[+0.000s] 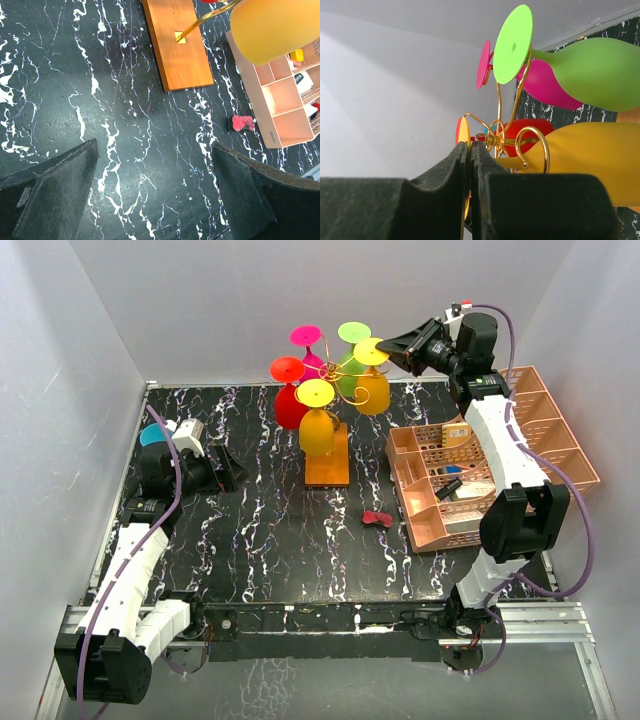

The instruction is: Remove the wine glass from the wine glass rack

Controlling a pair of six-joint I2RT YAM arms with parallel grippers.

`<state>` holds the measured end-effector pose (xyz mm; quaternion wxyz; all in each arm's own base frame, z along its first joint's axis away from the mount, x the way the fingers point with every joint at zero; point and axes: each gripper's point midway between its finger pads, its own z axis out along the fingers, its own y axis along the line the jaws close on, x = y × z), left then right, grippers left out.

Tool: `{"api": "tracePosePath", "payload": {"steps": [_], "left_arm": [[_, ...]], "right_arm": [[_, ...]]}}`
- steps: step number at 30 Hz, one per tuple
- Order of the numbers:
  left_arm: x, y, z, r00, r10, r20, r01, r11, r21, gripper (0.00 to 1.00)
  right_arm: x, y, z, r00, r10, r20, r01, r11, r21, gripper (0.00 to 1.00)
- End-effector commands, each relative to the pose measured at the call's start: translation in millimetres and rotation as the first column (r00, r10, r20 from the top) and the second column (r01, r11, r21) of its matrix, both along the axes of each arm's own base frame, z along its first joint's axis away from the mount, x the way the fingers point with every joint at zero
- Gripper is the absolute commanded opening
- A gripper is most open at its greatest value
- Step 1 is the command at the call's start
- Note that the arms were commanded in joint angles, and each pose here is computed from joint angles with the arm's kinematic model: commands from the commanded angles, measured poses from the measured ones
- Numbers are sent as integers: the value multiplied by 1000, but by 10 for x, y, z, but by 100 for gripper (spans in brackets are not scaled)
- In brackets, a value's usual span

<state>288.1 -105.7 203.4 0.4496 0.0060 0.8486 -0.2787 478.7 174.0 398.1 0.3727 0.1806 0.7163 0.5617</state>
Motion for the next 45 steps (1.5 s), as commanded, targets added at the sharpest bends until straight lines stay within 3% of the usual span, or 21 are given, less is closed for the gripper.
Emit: {"api": "tracePosePath", "payload": {"steps": [1, 18, 27, 37, 42, 45], "left_arm": [[-7, -23, 102, 999, -21, 48, 21, 1000, 3, 95], [-9, -14, 102, 999, -16, 49, 16, 1000, 5, 95], [-10, -16, 96, 999, -18, 48, 18, 1000, 5, 95], [-5, -23, 83, 999, -19, 42, 19, 1000, 2, 95], [-1, -27, 72, 999, -22, 39, 22, 1000, 1, 95], [3, -48, 67, 999, -31, 35, 32, 999, -8, 95]], "right_arm": [[7, 55, 351, 995, 6, 101, -6, 1000, -2, 8], [343, -58, 232, 993, -111, 49, 113, 993, -22, 8], [368, -406, 265, 955, -292, 46, 294, 953, -66, 8], [-17, -1130, 368, 857, -506, 95, 511, 859, -36, 8], [-446, -1292, 156, 855, -509, 99, 514, 858, -25, 8], [-763, -1230, 102, 858, -481, 180, 487, 873, 13, 8]]}}
